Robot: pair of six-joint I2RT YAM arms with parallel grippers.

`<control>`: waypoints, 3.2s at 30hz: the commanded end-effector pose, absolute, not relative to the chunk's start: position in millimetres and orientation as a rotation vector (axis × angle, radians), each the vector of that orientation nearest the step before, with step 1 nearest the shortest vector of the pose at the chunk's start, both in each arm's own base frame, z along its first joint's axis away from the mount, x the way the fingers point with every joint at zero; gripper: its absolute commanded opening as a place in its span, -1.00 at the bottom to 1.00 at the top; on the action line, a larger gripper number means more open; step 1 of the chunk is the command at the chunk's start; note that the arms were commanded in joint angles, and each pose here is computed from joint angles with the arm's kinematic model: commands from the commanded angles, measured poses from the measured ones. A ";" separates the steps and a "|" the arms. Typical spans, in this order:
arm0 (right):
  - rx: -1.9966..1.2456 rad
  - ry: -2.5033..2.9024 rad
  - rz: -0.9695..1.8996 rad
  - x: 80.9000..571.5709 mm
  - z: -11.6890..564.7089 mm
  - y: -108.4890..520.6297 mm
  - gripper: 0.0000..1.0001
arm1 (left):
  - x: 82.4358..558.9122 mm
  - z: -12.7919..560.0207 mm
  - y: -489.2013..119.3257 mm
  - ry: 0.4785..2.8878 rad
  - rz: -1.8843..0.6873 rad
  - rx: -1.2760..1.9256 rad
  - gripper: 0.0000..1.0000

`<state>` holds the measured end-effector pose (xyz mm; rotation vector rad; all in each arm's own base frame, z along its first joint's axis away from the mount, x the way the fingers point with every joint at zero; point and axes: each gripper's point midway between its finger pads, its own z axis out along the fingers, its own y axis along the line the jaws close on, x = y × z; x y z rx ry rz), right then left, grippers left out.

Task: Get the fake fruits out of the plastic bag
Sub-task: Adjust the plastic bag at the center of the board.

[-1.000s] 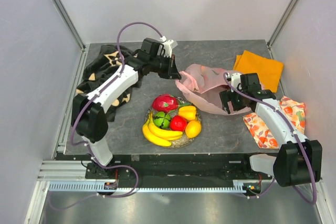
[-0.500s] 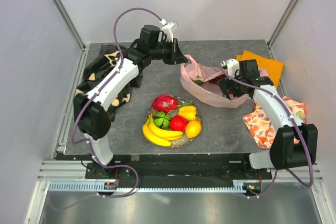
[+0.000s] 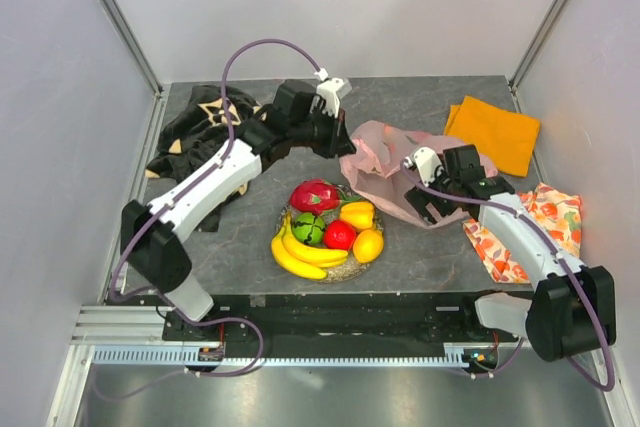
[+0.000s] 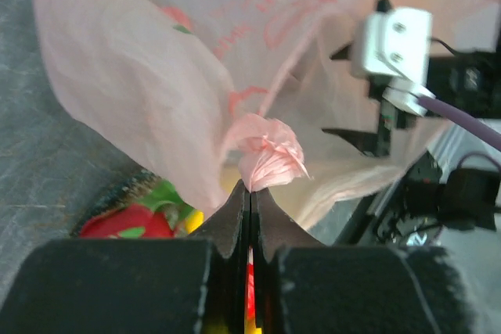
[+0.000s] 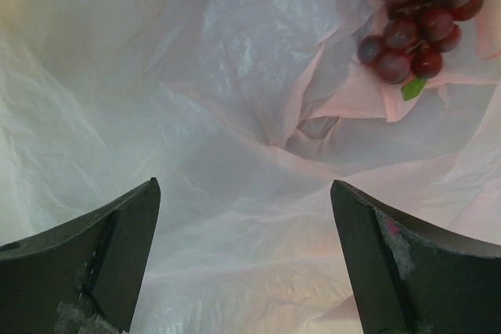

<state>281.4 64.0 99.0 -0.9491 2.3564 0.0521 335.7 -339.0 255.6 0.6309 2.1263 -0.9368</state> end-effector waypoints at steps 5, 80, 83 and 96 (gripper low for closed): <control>-0.933 2.256 0.069 320.8 119.7 80.2 0.95 | 352.3 273.7 -318.1 1.988 -0.659 0.604 -0.97; -0.444 2.643 0.167 474.4 80.6 171.8 -0.06 | 377.6 309.4 -342.2 1.962 -0.777 0.416 -0.97; -0.597 2.563 0.169 462.0 118.1 163.6 -0.35 | 387.2 311.7 -340.2 1.944 -0.730 0.418 -0.97; -1.064 2.350 0.124 350.9 172.7 119.6 -0.76 | 413.4 314.0 -332.9 1.916 -0.664 0.405 -0.97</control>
